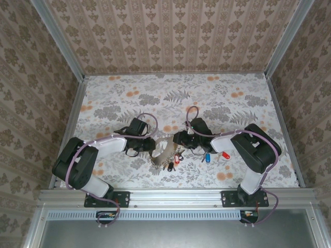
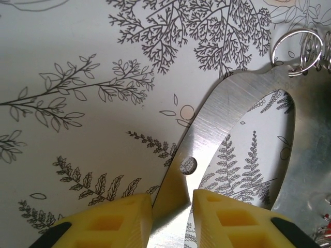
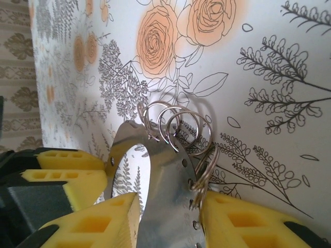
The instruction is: Put the keys on the keyring
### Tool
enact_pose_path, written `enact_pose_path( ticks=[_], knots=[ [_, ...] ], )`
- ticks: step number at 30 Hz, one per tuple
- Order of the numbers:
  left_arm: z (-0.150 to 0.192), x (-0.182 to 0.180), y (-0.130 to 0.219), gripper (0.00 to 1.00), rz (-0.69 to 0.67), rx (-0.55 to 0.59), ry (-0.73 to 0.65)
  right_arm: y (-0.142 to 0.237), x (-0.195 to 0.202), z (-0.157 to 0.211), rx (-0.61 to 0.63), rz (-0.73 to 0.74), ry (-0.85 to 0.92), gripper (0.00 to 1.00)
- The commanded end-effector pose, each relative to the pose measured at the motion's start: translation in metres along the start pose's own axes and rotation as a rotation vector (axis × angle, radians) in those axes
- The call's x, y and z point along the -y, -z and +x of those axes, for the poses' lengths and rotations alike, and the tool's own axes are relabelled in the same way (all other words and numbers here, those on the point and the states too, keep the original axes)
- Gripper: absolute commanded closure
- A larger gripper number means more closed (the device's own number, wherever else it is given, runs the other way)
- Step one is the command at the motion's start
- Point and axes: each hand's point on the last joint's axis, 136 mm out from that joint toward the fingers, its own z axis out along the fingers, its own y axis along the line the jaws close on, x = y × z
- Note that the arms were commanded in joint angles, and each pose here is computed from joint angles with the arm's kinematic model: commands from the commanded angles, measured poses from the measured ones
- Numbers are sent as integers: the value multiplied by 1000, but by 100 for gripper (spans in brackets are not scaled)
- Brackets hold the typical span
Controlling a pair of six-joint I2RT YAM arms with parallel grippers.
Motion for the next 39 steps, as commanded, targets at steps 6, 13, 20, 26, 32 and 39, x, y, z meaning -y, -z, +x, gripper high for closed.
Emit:
enact_pose_path(
  ticks=[6,13,20,26,32,39],
  knots=[
    [10,18,-12,77,60,-23,-2,2,-23,2,-22,-137,-17,66],
    [7,17,-10,79,53,-1,13,5,-18,3,-36,-133,-26,70],
    [3,22,-7,78,72,14,7,3,-21,3,-44,-142,-32,76],
    [0,22,-2,77,66,38,6,2,-23,0,-35,-146,-33,83],
    [-3,17,11,61,38,77,5,12,-28,-4,-24,-129,-2,94],
    [-22,28,46,20,133,183,-41,44,-60,-19,20,-207,115,94]
  ],
)
